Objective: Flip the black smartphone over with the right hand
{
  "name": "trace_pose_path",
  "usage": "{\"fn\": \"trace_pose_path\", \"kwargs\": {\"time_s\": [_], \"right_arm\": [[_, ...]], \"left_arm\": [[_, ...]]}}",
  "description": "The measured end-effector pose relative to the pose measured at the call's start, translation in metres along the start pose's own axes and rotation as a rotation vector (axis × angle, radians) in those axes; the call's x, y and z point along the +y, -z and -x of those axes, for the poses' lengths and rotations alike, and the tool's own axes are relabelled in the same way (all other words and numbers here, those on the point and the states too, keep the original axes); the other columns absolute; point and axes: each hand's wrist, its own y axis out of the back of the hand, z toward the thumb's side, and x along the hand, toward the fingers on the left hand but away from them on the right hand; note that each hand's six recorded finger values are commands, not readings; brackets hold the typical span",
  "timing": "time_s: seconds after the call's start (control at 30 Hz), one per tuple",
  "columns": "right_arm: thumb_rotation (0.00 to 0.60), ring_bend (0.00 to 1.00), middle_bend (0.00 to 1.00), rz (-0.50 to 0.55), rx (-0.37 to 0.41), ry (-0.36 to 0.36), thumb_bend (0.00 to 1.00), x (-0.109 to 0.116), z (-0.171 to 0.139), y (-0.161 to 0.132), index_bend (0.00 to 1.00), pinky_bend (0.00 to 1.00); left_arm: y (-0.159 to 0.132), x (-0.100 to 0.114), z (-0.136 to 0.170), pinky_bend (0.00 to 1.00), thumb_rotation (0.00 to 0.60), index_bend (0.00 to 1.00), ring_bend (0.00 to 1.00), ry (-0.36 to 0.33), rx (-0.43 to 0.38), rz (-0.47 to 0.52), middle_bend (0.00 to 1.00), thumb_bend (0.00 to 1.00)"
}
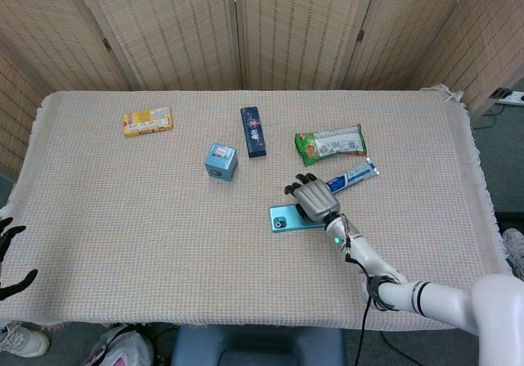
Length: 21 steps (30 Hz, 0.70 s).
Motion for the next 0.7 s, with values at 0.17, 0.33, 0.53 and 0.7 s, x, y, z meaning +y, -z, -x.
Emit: {"fn": "trace_pose_path", "kwargs": {"time_s": [0.17,0.33,0.53,0.7], "right_arm": [[0.6,0.13,0.33,-0.008,0.006,0.063,0.52,0.022,-0.021,0.004,0.3,0.17],[0.6,0.13,0.29,-0.035,-0.035,0.116,0.36,0.039,-0.065,0.025,0.3,0.17],[0.6,0.13,0.2,-0.059,-0.169,0.208,0.2,0.052,-0.133,0.068,0.22,0.17],[0.6,0.13,0.15,-0.077,-0.293,0.277,0.2,0.053,-0.198,0.101,0.16,0.17]], "left_arm": [[-0.002,0.0,0.0,0.2,0.6,0.23,0.15,-0.005,-0.007,0.006,0.15,0.21],[-0.006,0.0,-0.002,0.2,0.6,0.23,0.15,-0.01,-0.021,0.012,0.15,0.21],[-0.014,0.0,-0.007,0.2,0.6,0.23,0.15,-0.02,-0.039,0.016,0.15,0.21],[-0.024,-0.001,-0.011,0.2,0.6,0.23,0.15,-0.033,-0.062,0.021,0.15,0.21]]}}
